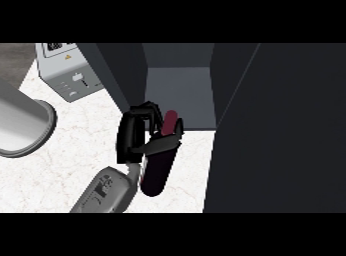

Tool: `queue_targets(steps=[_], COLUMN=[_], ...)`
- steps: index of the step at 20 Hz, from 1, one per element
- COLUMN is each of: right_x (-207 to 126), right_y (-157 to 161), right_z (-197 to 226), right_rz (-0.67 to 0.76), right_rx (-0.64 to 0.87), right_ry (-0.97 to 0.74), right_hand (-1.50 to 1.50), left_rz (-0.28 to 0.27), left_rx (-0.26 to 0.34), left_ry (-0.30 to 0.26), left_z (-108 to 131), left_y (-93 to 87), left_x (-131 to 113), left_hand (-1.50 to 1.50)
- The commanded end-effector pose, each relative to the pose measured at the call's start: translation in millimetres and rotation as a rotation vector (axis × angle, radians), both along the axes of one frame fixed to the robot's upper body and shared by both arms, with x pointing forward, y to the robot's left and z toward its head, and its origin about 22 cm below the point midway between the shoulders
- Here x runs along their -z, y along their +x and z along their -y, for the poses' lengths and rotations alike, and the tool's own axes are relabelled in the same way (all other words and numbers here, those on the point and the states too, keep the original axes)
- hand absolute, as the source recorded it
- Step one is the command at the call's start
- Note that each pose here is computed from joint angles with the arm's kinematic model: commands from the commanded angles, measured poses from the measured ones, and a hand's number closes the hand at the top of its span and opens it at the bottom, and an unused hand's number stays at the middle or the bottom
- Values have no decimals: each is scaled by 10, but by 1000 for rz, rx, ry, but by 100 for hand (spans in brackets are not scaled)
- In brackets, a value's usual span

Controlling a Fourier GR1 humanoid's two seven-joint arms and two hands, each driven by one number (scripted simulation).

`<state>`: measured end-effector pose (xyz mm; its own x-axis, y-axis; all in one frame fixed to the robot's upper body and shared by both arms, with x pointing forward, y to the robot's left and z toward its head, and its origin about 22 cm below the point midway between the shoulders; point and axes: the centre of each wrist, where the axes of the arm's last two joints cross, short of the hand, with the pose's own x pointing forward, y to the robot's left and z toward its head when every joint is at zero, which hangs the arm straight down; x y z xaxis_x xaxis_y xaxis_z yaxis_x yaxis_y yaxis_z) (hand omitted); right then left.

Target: Pick up the wine, place it into the cabinet and close the cabinet

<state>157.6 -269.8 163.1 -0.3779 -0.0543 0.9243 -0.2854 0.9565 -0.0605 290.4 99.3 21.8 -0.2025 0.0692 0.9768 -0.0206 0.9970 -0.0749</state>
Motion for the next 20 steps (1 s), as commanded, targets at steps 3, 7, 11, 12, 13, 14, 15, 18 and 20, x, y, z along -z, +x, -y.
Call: queue_targets(steps=[3,7,11,12,13,14,15,18,20], right_x=[-12,-161,-193,-185,-123,-42,66,-71,-38], right_y=[-161,-184,-124,-45,-27,-32,-63,-176,29], right_z=[95,79,26,85,96,16,220,70,225], right_rz=[15,19,19,41,23,5,22,12,43], right_rx=[-28,-22,-13,-17,-21,-34,-27,-13,-29], right_ry=[27,9,31,22,38,36,41,41,51], right_hand=[-150,-150,-150,-150,-150,-150,-150,-150,-150], left_rz=[-21,-38,-29,-25,-4,-10,-17,-18,-5], left_rx=[-53,-55,-69,-37,-60,-55,-69,-42,-22], left_ry=[65,77,78,64,62,75,58,19,12], left_z=[86,126,123,125,65,182,77,85,63], left_y=[205,280,274,322,393,423,485,582,576], left_x=[172,254,479,444,461,439,479,426,497], left_hand=[150,150,150,150,150,150,150,150,150])
